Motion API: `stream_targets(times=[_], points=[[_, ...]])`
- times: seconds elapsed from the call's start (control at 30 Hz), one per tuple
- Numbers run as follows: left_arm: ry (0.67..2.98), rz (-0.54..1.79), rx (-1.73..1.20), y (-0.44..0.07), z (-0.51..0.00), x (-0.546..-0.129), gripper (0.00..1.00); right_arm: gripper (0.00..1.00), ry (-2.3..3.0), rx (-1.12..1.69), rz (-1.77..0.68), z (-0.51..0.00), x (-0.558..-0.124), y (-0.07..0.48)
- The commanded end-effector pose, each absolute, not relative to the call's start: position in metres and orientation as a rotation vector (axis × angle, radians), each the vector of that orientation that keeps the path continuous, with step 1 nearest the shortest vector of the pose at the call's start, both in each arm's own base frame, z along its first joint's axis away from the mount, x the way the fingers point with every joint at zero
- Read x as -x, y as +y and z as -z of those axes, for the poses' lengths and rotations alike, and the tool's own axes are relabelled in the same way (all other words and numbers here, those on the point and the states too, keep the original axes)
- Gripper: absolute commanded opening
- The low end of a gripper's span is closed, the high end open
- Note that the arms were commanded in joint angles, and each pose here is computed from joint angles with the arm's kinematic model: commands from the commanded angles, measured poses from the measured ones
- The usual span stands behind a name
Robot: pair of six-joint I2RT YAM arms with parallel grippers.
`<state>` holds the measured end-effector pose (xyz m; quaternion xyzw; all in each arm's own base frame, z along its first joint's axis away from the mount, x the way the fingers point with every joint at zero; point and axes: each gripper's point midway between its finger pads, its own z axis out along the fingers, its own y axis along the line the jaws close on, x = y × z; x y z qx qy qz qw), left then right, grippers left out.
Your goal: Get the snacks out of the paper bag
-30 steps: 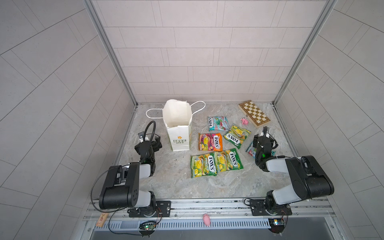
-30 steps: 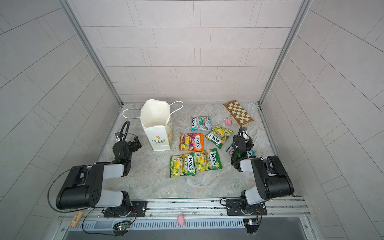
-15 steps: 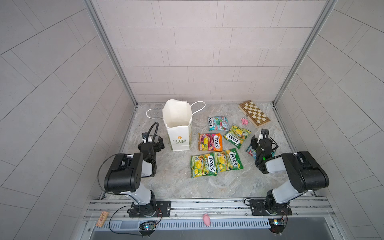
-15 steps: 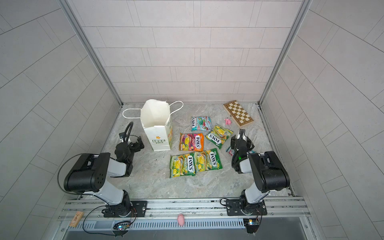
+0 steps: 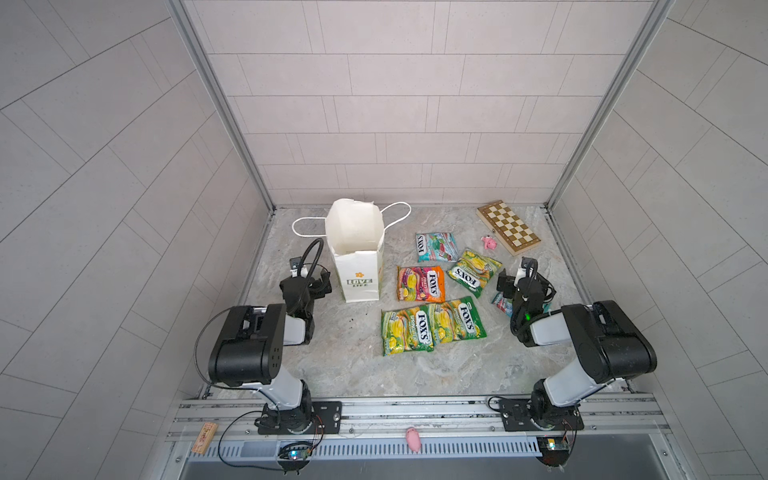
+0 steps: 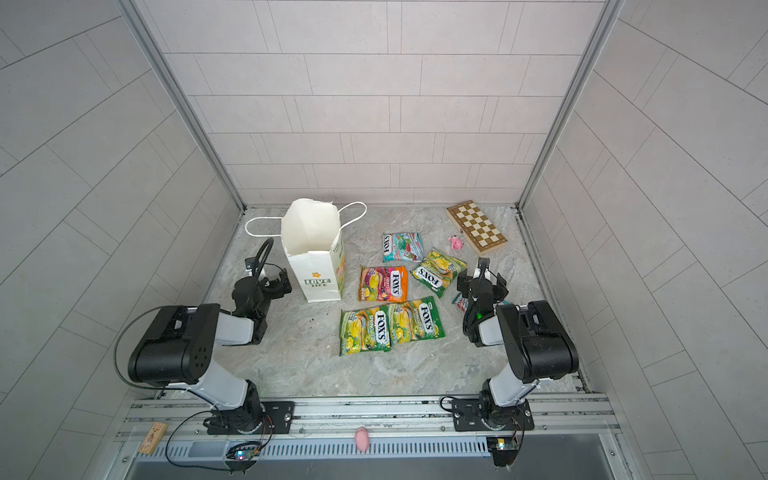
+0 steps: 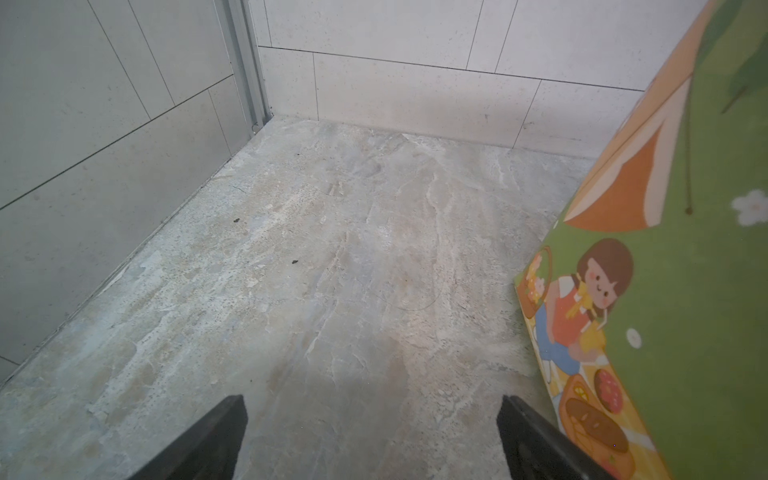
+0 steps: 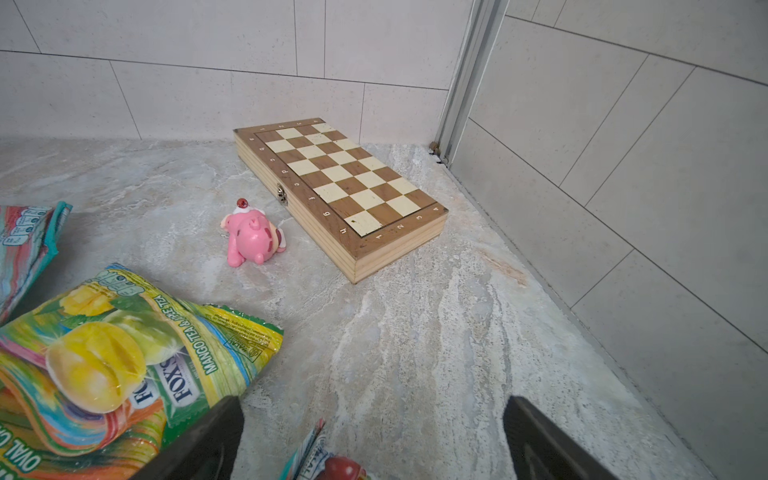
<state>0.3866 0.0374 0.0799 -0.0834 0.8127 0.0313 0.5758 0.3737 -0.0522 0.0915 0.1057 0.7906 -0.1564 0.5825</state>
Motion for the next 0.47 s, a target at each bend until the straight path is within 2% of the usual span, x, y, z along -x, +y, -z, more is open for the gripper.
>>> stream_targets(times=[0.0, 0.43], points=[[1.885, -0.063, 0.163, 0.0332, -0.0883, -0.3926, 1.00, 0.99, 1.829, -0.243, 0.385, -0.0975, -0.3769, -0.0534], [1.883, -0.068, 0.162, 0.0326, -0.0884, -0.3917, 1.00, 0.99, 1.828, -0.242, 0.382, -0.0976, -0.3770, -0.0525]])
